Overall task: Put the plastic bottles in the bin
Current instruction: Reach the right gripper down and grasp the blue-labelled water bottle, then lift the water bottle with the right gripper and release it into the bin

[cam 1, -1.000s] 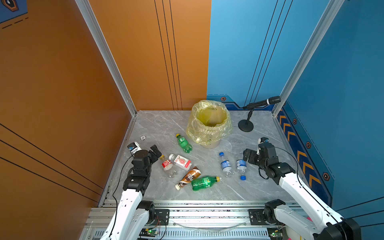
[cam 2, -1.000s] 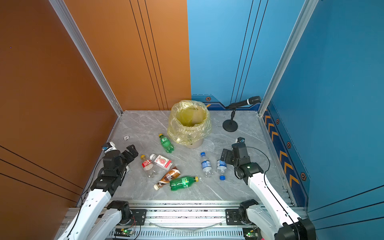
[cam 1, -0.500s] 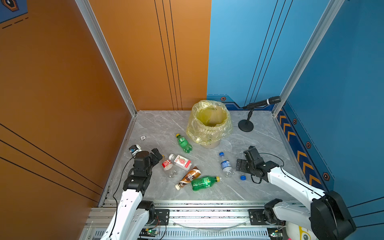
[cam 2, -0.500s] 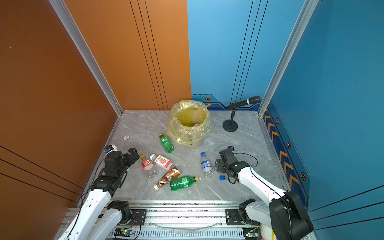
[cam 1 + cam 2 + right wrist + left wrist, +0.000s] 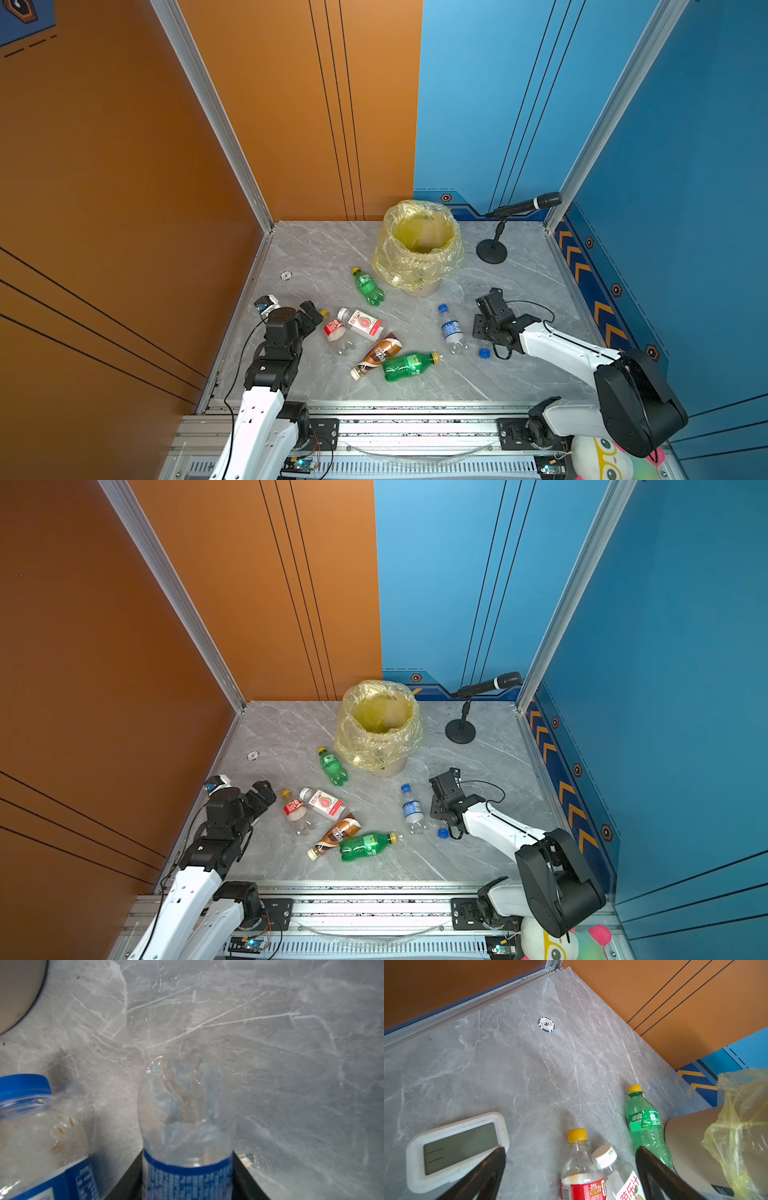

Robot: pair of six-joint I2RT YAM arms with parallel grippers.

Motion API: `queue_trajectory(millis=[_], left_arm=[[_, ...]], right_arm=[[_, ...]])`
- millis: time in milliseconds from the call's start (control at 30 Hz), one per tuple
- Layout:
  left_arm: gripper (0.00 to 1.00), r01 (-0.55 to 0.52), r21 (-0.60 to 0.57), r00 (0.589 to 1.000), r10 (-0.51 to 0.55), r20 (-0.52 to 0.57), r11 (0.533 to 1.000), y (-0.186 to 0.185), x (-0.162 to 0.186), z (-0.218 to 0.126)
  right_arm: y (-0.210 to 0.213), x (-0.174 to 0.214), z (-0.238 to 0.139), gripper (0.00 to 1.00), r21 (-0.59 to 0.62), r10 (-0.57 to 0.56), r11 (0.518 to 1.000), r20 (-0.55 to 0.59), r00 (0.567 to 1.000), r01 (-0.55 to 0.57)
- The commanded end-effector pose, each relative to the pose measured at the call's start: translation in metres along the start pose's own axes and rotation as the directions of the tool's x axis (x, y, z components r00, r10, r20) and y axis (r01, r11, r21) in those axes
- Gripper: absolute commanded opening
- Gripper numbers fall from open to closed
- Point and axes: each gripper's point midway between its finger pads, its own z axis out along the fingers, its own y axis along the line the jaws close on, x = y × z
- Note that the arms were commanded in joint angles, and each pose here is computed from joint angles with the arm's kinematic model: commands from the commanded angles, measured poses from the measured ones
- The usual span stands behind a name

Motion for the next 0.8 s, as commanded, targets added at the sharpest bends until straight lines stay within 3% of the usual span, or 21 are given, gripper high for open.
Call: queue_trajectory(millis=[0,200,400,567,667,767], left_arm=[[0.98,0.009,-0.02,1.0,-0.01,-0.017,1.0,0.008,0.007,0.0],[0.98,0.017,-0.033,0.999,-0.018,-0.034,0.999,0.012,0.011,0.001],[0.98,0.022,-0.039,0.998,-0.024,-0.056,0.999,0.017,0.019,0.0],[0.98,0.039,-0.046,0.997,-0.041,-0.058,0.998,0.022,0.023,-0.002],[0.98,0.046,-0.034,0.997,-0.048,-0.06,0.998,0.022,0.025,-0.002],[0.98,0.044,-0.03,0.996,-0.046,-0.07,0.999,0.022,0.028,-0.003]], right_arm=[[0.004,-0.023,-0.016,0.48,-0.002,0.007,1.0,0.079,0.997,-0.007],[0.004,-0.066,-0.073,0.46,-0.036,0.024,0.999,0.237,0.971,-0.016],[0.02,-0.138,-0.161,0.45,-0.144,0.09,0.989,0.496,0.864,-0.02],[0.079,-0.2,-0.228,0.45,-0.286,0.128,0.955,0.634,0.763,0.078],[0.125,-0.229,-0.25,0.46,-0.3,0.077,0.937,0.677,0.732,0.178],[0.17,-0.253,-0.251,0.46,-0.338,0.051,0.906,0.683,0.729,0.253]])
